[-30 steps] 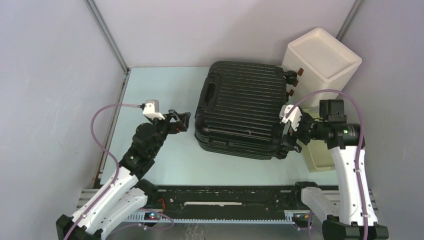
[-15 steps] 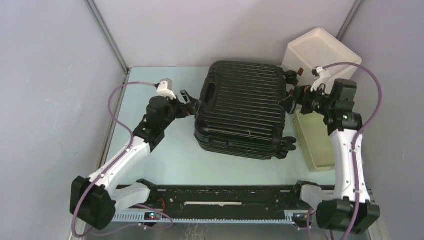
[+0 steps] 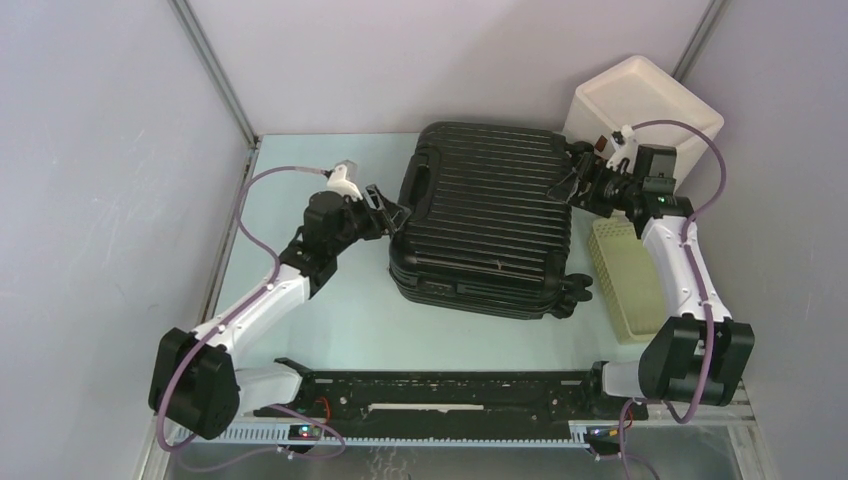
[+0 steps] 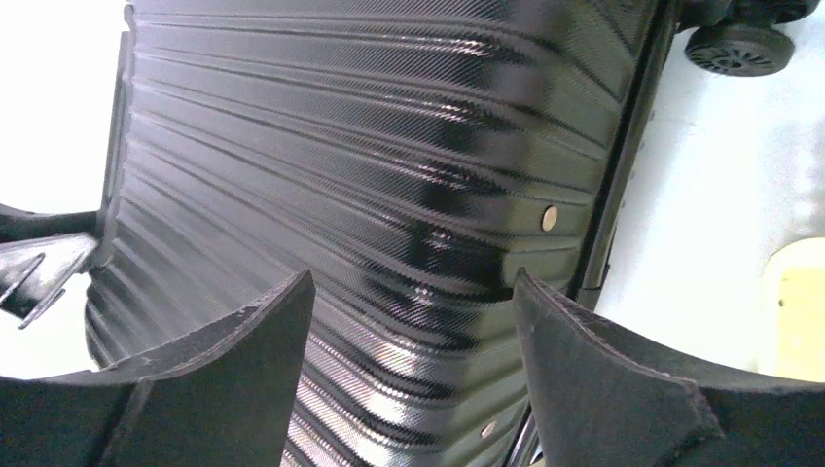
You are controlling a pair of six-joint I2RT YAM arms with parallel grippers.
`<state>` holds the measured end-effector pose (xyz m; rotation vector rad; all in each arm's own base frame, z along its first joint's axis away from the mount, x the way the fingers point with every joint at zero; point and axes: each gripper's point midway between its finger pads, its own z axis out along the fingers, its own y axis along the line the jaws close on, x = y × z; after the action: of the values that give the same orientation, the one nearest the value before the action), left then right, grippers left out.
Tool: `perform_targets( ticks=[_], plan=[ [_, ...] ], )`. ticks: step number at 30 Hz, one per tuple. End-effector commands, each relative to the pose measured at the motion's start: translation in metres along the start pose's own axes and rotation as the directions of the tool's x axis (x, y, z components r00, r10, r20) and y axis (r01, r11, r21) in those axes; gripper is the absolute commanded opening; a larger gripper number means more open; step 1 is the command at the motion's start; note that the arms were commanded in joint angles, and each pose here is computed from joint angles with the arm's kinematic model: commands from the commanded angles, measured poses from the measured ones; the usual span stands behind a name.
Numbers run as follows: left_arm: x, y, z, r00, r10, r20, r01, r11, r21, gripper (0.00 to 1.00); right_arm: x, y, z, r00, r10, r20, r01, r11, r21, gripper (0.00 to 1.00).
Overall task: Open, take out, and arrange the luggage
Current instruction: Adjust the luggage at the center of the board.
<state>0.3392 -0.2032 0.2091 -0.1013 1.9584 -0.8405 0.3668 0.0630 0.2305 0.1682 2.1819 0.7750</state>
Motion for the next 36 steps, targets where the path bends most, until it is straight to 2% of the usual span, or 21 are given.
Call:
perform_targets(
  ticks=[1,9,16,20,25,28,30,32,33,34,36],
  plan=[
    [0.027,-0.009,-0.006,0.997,-0.029,-0.073,0.036,0.995,0.097,0.64,0.01,0.028,0.009,0.998,-0.055,-0.035,0.051,0.993,-0.104,0.8],
    [0.056,-0.019,-0.041,0.995,-0.051,-0.084,0.066,0.982,0.177,0.57,0.037,0.068,0.019,0.976,-0.177,-0.13,0.145,0.964,-0.223,0.74],
    [0.076,-0.031,-0.066,0.993,-0.083,-0.083,0.1,0.968,0.229,0.57,0.027,0.1,0.036,0.935,-0.302,-0.189,0.245,0.93,-0.273,0.75],
    [0.082,-0.034,-0.072,0.992,-0.094,-0.079,0.11,0.967,0.23,0.58,-0.005,0.11,0.029,0.905,-0.397,-0.153,0.358,0.905,-0.232,0.79],
    [0.082,-0.035,-0.076,0.993,-0.097,-0.064,0.11,0.966,0.234,0.58,-0.04,0.108,-0.014,0.806,-0.591,-0.036,0.585,0.804,-0.106,0.87],
    [0.084,-0.04,-0.077,0.994,-0.082,-0.07,0.096,0.964,0.248,0.58,-0.03,0.118,-0.051,0.673,-0.74,0.016,0.733,0.663,-0.153,0.89],
    [0.088,-0.044,-0.077,0.994,-0.069,-0.082,0.088,0.962,0.26,0.59,-0.002,0.136,-0.077,0.562,-0.824,0.075,0.806,0.525,-0.272,0.89],
    [0.092,-0.049,-0.076,0.994,-0.058,-0.095,0.083,0.958,0.276,0.58,0.04,0.157,-0.108,0.451,-0.87,0.197,0.841,0.341,-0.42,0.89],
    [0.095,-0.052,-0.076,0.993,-0.054,-0.104,0.081,0.955,0.284,0.59,0.065,0.162,-0.114,0.415,-0.874,0.254,0.83,0.249,-0.5,0.89],
    [0.097,-0.054,-0.076,0.993,-0.05,-0.11,0.08,0.954,0.289,0.58,0.092,0.165,-0.124,0.372,-0.873,0.317,0.82,0.148,-0.553,0.9],
    [0.101,-0.058,-0.077,0.992,-0.042,-0.115,0.075,0.953,0.294,0.58,0.133,0.162,-0.14,0.307,-0.857,0.413,0.803,0.0,-0.597,0.92]
  ],
)
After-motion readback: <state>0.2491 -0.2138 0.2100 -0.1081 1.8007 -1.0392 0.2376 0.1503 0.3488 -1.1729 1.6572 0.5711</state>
